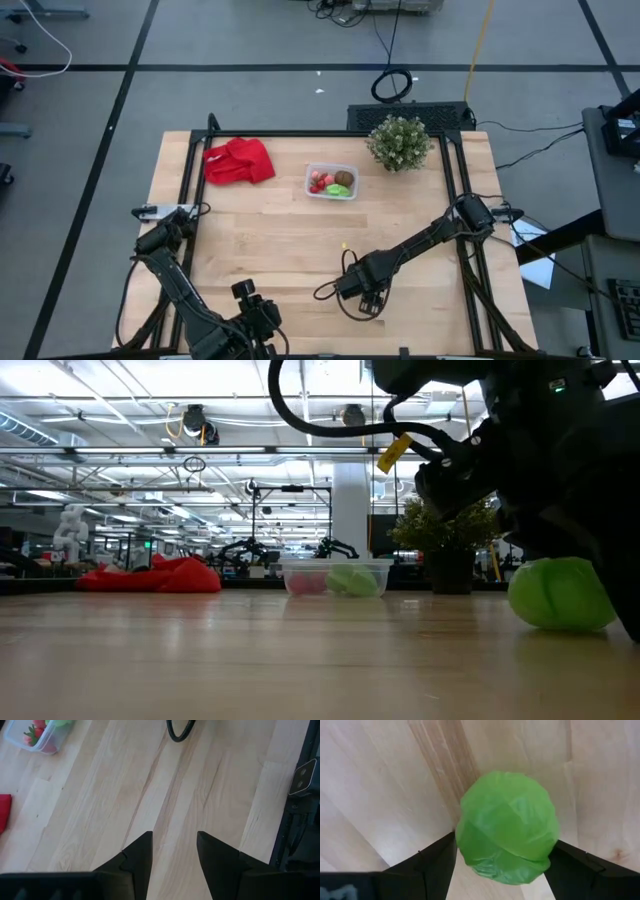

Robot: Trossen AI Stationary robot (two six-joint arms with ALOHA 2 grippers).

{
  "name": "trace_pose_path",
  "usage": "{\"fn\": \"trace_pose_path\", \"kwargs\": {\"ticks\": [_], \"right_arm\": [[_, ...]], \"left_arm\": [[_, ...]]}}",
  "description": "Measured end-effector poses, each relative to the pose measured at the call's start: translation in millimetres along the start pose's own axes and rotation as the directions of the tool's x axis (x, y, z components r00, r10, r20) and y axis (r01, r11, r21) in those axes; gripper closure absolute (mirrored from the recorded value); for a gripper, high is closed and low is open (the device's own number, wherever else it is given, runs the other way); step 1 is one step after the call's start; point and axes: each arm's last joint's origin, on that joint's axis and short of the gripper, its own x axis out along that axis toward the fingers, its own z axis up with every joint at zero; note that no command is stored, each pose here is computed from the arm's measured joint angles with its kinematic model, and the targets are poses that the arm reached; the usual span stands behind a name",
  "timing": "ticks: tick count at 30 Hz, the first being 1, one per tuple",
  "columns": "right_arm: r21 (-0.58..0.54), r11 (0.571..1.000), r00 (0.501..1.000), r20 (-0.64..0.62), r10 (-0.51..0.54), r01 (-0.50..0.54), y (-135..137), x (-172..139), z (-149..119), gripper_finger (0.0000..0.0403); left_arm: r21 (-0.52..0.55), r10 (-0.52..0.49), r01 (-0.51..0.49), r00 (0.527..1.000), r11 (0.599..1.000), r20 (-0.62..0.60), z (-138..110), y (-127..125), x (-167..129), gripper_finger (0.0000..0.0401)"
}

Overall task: Pick and placing Produce into tupperware
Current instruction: Put the cabbage into the bin

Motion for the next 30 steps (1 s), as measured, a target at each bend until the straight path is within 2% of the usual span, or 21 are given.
{"fn": "trace_pose_path", "kwargs": {"ticks": [5,9,15,30], "right_arm": [[-0.003,1.0,0.999,0.032,0.013,-0.013,0,-7,-1,0.014],[0.005,0.999,0.994,0.101,0.04,-0.041,-2,-23,-4,0.014],[0.02,0.999,0.978,0.207,0.023,-0.028,-8,-41,-8,0.014],[-0.011,0.997,0.972,0.223,0.074,-0.073,-9,-46,-4,0.014]], "left_arm": [[0.0,0.0,0.0,1.0,1.0,0.0,0,0,0,0.0242],[-0.002,0.0,0.0,1.0,1.0,0.0,0,0,0,0.0242],[-0.006,-0.001,0.001,1.0,1.0,-0.001,0,0,0,0.0242],[-0.01,0.0,0.0,1.0,1.0,-0.003,1,1,1,0.0242]]}}
